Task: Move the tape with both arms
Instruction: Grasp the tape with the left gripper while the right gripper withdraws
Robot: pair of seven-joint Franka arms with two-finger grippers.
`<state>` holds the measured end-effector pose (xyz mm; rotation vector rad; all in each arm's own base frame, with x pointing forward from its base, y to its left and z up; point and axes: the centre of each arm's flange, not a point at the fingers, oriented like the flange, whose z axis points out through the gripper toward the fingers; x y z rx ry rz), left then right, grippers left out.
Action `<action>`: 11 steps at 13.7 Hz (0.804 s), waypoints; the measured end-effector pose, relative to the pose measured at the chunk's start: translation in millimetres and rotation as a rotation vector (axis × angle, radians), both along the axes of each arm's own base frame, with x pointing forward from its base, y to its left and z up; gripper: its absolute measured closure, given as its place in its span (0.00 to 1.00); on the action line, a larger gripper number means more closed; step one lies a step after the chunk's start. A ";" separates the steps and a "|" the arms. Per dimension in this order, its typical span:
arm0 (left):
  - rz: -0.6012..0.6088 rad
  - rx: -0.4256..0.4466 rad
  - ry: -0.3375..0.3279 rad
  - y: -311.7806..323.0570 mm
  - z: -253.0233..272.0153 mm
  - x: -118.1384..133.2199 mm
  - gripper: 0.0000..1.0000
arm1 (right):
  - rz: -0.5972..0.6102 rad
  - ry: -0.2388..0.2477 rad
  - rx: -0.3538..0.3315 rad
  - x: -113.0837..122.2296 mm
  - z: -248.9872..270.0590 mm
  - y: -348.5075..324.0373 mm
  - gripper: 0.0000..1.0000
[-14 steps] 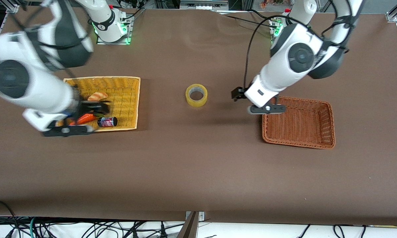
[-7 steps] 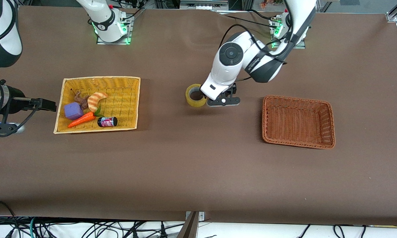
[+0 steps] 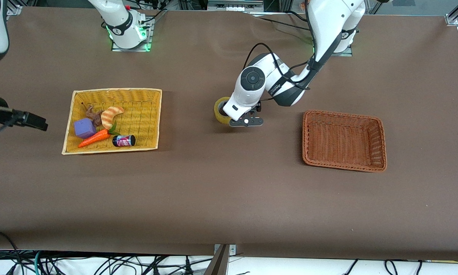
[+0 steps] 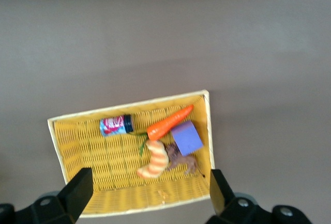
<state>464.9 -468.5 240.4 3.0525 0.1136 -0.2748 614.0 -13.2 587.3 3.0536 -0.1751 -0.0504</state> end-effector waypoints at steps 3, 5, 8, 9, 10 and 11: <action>-0.023 -0.004 0.012 -12.6 -19.4 -16.6 0.00 | 0.022 -0.034 -0.029 -60.1 38.5 19.7 0.00; -0.038 0.012 0.011 -10.4 -27.8 -19.7 0.00 | 0.085 -0.036 -0.036 -75.9 42.4 27.3 0.00; -0.051 0.028 0.011 -7.8 -38.0 -21.1 0.07 | 0.146 -0.018 -0.032 -71.5 26.7 20.8 0.00; -0.050 0.028 0.012 -7.6 -39.6 -21.1 0.19 | 0.153 -0.009 -0.030 -68.6 20.8 20.2 0.00; -0.049 0.029 0.012 -7.0 -40.1 -20.6 0.31 | 0.157 -0.004 -0.024 -65.8 16.6 20.6 0.00; -0.048 0.030 0.012 -6.4 -40.2 -20.0 0.41 | 0.159 -0.004 -0.014 -62.8 14.5 21.6 0.00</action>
